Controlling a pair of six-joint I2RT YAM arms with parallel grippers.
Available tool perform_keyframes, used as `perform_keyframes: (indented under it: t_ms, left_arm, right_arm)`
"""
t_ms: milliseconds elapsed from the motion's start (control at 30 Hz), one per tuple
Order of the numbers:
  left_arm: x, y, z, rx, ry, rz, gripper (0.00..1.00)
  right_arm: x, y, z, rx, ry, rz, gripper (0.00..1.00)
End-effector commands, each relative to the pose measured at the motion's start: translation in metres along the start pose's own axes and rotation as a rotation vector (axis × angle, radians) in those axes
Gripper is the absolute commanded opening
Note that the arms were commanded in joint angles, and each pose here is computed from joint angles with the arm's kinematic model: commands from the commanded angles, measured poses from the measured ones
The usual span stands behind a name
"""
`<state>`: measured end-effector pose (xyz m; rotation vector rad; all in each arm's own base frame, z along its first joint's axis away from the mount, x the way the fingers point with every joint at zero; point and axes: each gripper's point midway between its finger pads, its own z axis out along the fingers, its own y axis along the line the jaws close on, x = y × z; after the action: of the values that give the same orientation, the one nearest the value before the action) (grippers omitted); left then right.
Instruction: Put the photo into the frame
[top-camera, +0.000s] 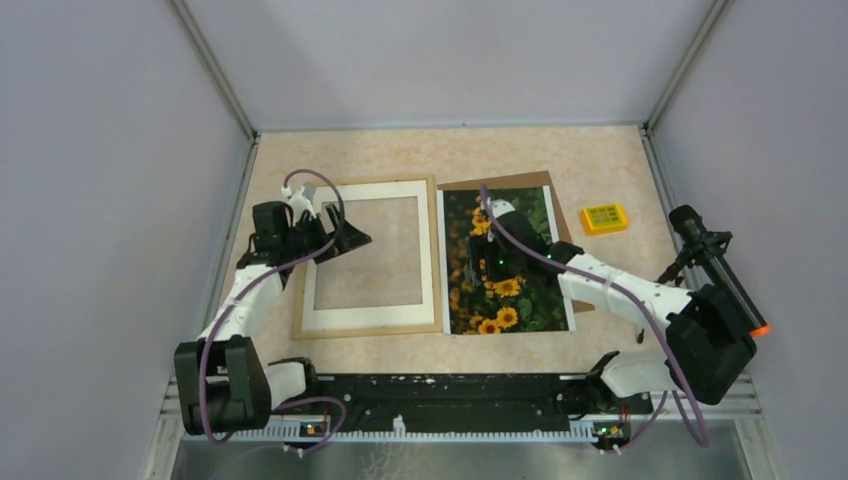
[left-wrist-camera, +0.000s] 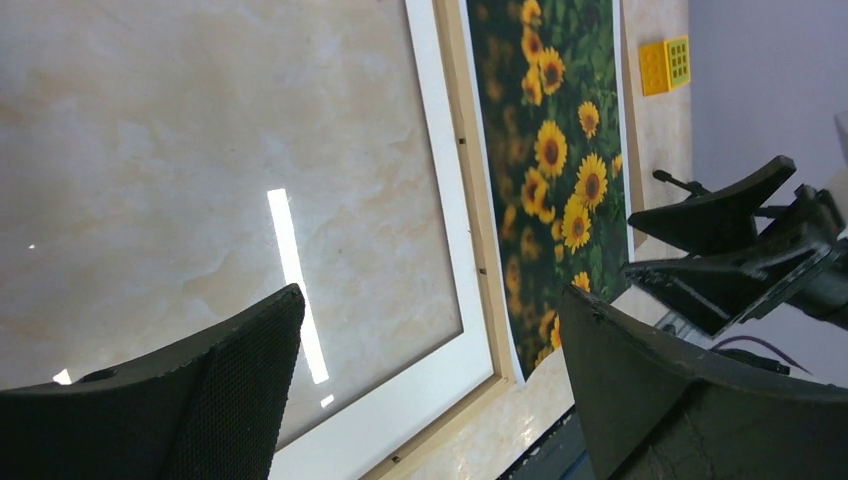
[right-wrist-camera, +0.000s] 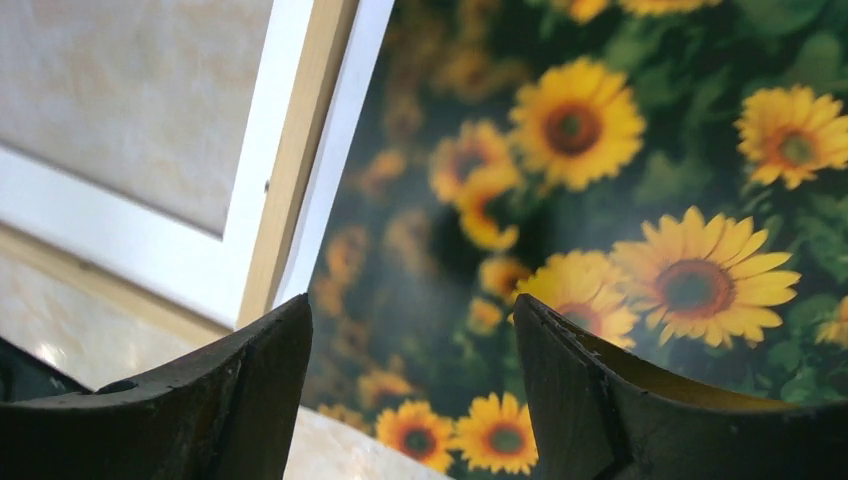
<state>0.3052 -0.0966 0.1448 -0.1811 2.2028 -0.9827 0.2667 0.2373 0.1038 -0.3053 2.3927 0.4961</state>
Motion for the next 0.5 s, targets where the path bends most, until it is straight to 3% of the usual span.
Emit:
perform_keyframes:
  t_ms: [0,200,467]
  left_arm:
    - [0.0,-0.019,-0.001,0.063,-0.008,0.068,0.99]
    - [-0.005,-0.037,-0.01,0.116,-0.034,0.106,0.99]
    - [-0.012,-0.043,-0.021,0.099,-0.079,0.161,0.99]
  right_arm:
    - [0.03,0.018,-0.016,0.014,0.024,-0.205,0.73]
    - [0.065,0.058,-0.029,0.054,-0.029,-0.526,0.73]
    - [0.104,0.086,-0.023,0.098,-0.04,-0.727,0.72]
